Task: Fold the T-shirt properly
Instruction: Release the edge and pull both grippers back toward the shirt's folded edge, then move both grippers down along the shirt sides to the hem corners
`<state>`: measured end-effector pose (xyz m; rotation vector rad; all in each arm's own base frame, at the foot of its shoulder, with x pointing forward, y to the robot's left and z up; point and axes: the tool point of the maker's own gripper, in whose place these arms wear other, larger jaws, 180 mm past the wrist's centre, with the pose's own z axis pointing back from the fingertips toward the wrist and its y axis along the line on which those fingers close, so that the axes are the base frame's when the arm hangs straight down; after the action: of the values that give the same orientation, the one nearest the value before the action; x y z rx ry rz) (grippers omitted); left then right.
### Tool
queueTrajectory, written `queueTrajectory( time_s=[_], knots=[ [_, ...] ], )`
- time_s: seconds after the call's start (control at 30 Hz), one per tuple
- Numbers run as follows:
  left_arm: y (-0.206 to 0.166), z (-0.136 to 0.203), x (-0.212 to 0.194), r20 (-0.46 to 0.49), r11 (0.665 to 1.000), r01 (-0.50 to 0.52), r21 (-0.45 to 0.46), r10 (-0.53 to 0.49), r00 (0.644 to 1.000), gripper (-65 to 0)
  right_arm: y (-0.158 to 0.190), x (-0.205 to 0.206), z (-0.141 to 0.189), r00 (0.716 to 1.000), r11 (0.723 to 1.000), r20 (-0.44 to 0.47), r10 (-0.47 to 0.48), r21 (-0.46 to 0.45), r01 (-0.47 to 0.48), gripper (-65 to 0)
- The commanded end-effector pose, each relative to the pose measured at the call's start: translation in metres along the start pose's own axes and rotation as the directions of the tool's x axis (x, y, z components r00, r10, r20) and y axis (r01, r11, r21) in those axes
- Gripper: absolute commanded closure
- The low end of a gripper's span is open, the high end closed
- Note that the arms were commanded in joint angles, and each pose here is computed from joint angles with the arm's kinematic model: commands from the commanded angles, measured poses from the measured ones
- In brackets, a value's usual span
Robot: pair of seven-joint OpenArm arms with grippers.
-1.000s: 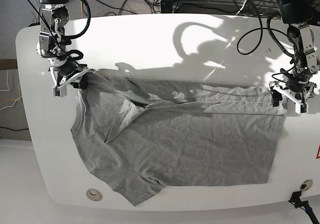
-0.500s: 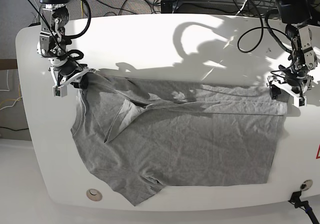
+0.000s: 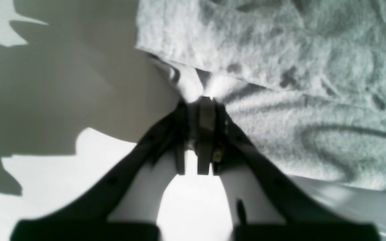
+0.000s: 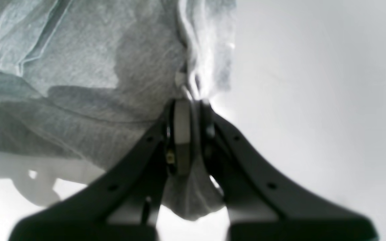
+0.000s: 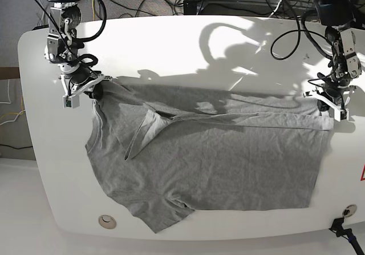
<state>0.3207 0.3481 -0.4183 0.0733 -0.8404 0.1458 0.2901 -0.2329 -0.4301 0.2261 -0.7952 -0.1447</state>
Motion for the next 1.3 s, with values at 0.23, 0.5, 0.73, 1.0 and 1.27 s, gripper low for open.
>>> queueTrajectory(
  time_s=[0.23, 0.5, 0.73, 1.0, 1.27],
  knots=[
    [0.011, 0.046, -0.071, -0.130, 0.994, 0.112, 0.012, -0.109, 0.985, 0.0, -0.022, -0.056, 0.040, 0.985, 0.995, -0.154, 0.079, -0.048, -0.087, 0.0],
    [0.003, 0.112, -0.122, -0.197, 0.985, 0.173, -0.019, -0.174, 0.965, 0.0, -0.044, -0.088, 0.093, 0.963, 0.984, -0.235, 0.133, -0.086, -0.157, 0.0],
    [0.000, 0.152, -0.146, -0.236, 0.985, 0.172, -0.011, -0.169, 0.957, 0.0, -0.068, -0.103, 0.117, 0.955, 0.977, -0.275, 0.107, -0.147, -0.152, 0.0],
    [0.001, 0.159, -0.153, -0.255, 0.984, 0.179, -0.017, -0.177, 0.951, 0.0, -0.067, -0.115, 0.122, 0.949, 0.978, -0.301, 0.096, -0.147, -0.146, 0.0],
    [-0.006, 0.158, -0.151, -0.248, 0.980, 0.191, -0.058, -0.199, 0.948, -32.8, -0.068, -0.115, 0.123, 0.949, 0.978, -0.300, 0.094, -0.150, -0.144, -19.6]
  ],
)
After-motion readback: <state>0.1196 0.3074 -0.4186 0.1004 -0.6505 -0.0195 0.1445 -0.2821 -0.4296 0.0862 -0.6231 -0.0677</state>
